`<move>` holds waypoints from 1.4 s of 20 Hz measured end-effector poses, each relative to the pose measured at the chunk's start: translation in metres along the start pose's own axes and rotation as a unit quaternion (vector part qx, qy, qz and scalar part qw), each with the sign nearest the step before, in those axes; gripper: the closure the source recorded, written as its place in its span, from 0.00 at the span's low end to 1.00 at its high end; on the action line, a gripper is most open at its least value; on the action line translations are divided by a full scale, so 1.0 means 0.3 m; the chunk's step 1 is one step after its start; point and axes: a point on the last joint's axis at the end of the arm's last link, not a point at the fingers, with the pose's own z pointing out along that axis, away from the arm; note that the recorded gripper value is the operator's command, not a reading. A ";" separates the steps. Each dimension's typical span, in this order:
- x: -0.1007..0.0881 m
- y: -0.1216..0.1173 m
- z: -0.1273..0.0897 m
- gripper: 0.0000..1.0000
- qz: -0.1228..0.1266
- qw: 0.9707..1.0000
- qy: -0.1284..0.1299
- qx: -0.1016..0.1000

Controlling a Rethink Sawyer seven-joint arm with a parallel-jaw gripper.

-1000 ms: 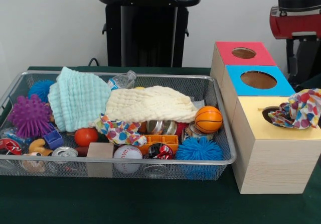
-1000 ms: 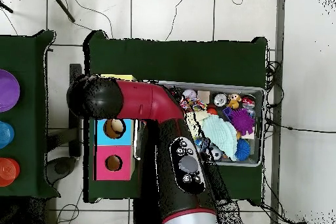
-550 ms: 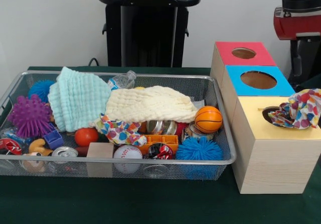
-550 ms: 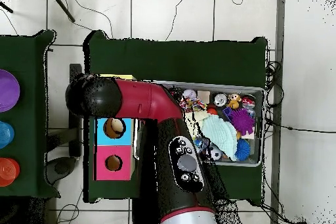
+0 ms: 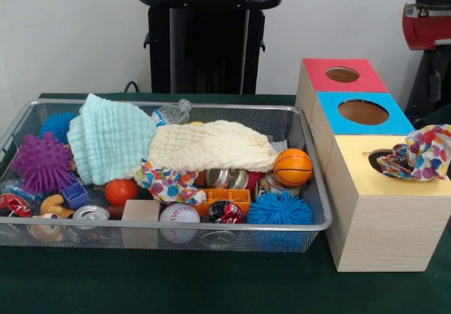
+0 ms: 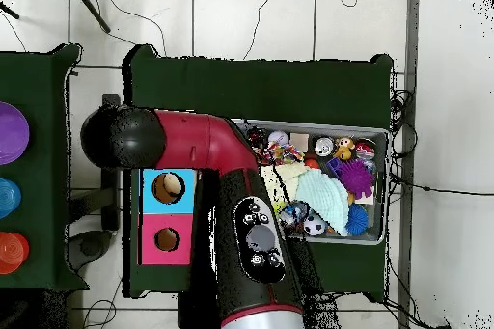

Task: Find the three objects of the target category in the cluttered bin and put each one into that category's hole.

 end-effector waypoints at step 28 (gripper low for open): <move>-0.115 -0.171 0.126 0.00 0.001 0.994 -0.010 0.104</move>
